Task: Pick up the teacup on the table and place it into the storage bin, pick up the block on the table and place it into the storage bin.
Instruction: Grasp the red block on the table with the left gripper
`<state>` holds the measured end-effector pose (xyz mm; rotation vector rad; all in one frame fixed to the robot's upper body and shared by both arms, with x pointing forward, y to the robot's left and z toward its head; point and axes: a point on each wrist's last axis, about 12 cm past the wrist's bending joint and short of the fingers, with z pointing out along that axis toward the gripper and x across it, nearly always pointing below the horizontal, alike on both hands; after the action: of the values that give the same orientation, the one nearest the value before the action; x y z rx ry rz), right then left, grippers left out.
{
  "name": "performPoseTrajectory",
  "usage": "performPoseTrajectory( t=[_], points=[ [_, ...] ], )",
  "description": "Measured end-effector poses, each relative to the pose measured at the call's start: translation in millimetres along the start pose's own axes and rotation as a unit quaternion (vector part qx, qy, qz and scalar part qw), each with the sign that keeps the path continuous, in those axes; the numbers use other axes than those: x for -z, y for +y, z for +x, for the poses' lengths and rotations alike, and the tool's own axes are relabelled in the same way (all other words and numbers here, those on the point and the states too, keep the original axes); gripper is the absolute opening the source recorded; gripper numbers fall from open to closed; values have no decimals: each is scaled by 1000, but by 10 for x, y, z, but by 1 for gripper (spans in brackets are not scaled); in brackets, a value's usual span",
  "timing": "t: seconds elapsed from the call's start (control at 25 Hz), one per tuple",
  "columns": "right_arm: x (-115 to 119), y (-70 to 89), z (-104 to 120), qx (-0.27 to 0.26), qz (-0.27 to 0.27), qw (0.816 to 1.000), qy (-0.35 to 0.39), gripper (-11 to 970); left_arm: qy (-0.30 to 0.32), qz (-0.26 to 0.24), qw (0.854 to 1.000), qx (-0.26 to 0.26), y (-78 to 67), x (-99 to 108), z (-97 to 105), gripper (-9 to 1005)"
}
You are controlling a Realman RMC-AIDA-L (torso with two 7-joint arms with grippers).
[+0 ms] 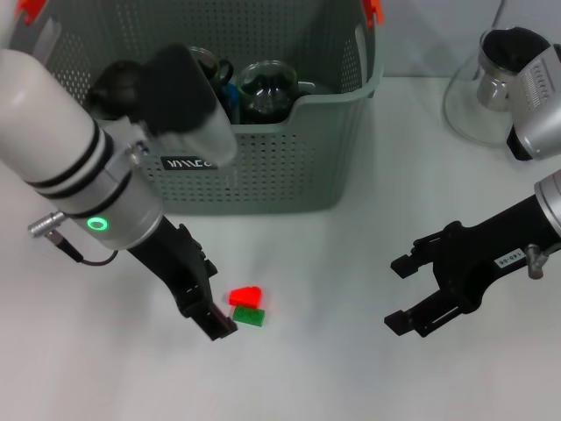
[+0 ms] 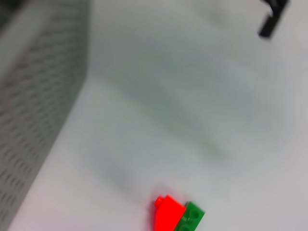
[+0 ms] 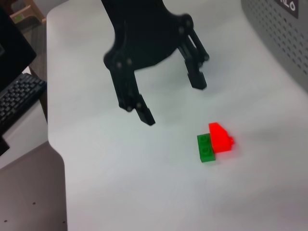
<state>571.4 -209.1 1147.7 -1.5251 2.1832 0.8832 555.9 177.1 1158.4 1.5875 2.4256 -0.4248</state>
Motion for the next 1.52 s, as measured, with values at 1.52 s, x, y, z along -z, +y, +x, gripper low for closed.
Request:
performPoseTrajectory(
  t=[1.52],
  points=[
    [-95, 41, -140, -45, -11, 997, -55, 941, 58, -64, 961, -262, 138, -451, -229, 840]
  ],
)
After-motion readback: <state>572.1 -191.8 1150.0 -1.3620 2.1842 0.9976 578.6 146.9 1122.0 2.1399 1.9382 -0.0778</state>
